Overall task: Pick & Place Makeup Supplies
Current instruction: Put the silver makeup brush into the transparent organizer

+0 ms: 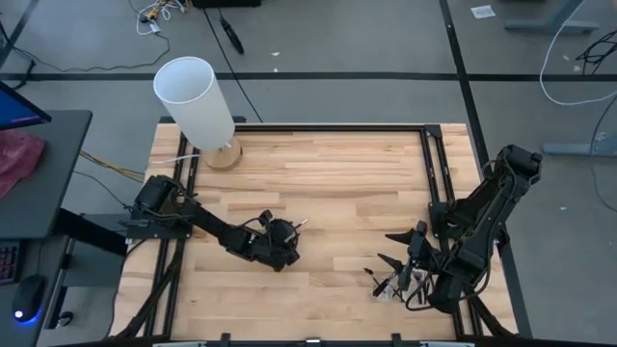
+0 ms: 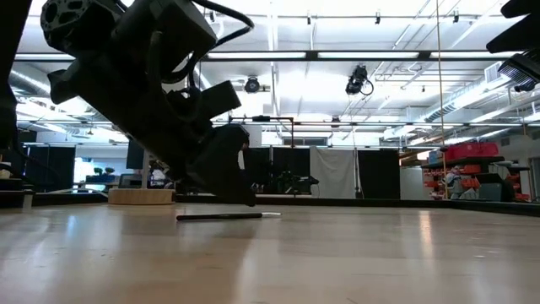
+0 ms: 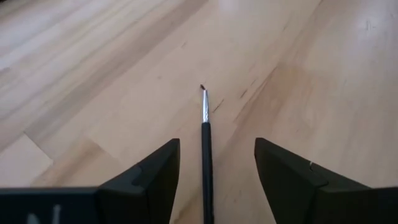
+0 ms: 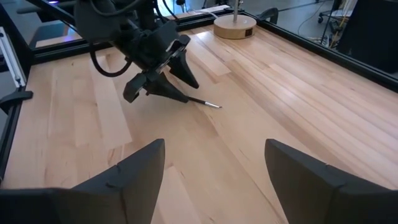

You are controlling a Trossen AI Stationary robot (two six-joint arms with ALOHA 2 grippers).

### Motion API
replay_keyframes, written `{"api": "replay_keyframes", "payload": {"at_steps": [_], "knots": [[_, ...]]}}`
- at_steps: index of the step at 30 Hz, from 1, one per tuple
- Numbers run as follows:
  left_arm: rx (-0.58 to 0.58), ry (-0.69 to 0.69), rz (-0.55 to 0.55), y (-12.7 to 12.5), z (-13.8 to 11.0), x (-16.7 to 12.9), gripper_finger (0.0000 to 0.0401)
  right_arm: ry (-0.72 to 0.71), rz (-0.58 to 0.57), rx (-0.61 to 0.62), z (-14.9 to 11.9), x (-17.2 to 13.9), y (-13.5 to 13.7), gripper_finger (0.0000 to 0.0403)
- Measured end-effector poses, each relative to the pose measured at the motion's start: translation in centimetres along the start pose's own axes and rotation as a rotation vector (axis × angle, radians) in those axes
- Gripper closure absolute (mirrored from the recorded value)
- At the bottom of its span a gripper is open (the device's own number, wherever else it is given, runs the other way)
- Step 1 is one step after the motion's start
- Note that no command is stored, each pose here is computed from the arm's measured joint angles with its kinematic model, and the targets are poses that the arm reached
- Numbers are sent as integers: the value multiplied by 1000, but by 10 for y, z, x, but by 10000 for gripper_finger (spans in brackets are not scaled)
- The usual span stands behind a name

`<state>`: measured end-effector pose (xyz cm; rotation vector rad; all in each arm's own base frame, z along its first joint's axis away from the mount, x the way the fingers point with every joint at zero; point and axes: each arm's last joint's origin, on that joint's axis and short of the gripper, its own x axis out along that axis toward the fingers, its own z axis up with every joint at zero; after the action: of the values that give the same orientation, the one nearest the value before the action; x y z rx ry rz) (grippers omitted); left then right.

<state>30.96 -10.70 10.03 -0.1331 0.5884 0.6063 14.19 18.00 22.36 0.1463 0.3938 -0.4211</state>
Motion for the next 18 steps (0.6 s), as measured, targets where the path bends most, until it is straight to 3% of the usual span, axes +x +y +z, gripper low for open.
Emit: {"api": "replay_keyframes", "payload": {"at_steps": [5,11,18], "knots": [[-19,-46,-8,2,1,1,188,0,0,-2,0,0,0,124],[-25,-86,-105,14,-18,11,191,0,1,-7,0,0,0,124],[-6,-48,-74,21,-36,25,243,-1,2,-3,0,0,0,124]]}}
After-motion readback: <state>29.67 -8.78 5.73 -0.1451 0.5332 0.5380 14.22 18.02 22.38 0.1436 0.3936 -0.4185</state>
